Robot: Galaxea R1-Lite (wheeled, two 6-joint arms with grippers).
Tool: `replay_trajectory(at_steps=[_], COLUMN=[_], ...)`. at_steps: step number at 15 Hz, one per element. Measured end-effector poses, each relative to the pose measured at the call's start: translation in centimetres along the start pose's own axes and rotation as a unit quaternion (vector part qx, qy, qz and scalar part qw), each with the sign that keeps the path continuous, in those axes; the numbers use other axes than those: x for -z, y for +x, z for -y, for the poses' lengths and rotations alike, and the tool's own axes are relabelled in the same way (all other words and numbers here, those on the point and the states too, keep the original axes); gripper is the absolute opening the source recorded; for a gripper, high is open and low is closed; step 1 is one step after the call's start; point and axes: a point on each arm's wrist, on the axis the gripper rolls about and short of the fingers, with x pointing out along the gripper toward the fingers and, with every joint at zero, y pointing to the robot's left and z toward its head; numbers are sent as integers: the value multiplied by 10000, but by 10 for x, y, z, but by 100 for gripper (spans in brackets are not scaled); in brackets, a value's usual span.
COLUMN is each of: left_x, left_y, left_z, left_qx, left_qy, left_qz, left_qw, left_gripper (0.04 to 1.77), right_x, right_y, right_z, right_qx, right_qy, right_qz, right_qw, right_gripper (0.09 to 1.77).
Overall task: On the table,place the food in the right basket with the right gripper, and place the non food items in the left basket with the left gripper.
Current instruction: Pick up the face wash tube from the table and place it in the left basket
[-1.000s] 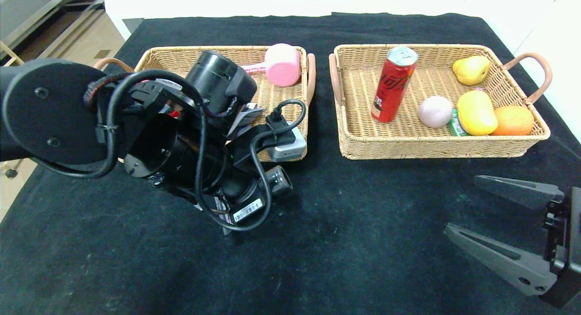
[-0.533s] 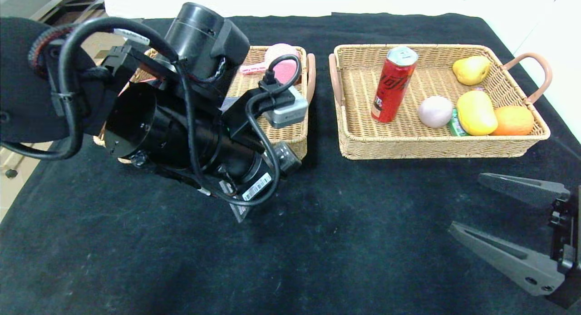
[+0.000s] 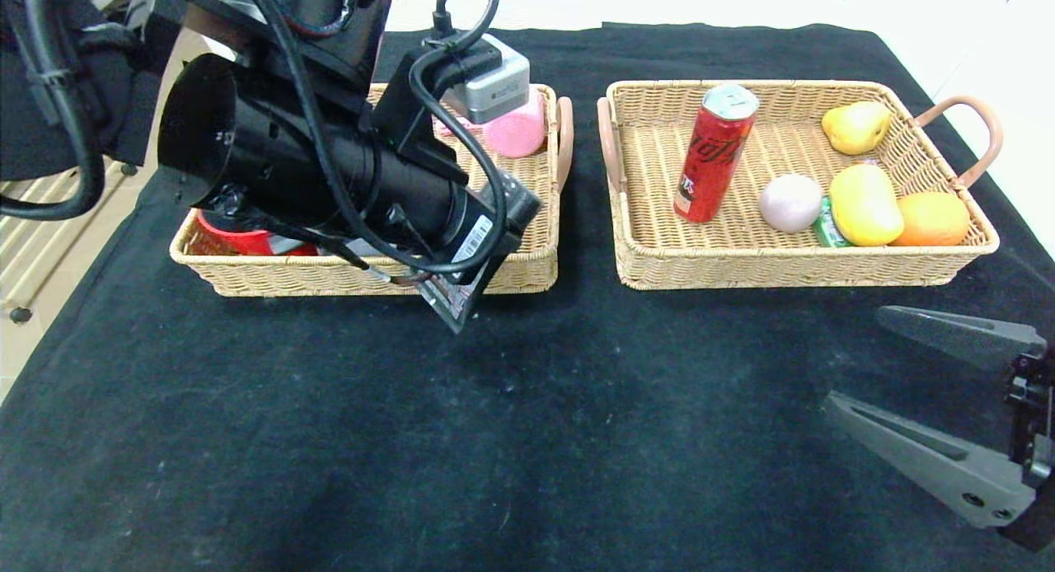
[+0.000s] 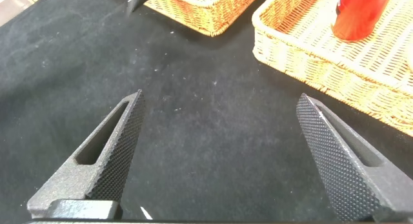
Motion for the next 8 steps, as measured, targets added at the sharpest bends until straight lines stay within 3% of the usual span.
replay_trajectory(at_steps=[4,8], left_x=[-9,-22], left_y=[11,27], left_z=[-19,-37], left_qx=[-413,-932], left_qy=[-180,-289], left_qz=[452,918], left_qw=[9980,9910], left_gripper=[72,72], right_x=[1,1], right_y=[0,0], right_z=[0,0], right_qx=[6,-4], right_qy=[6,10], right_qz=[-18,-22], right_qw=[10000,10000], right_gripper=[171,171])
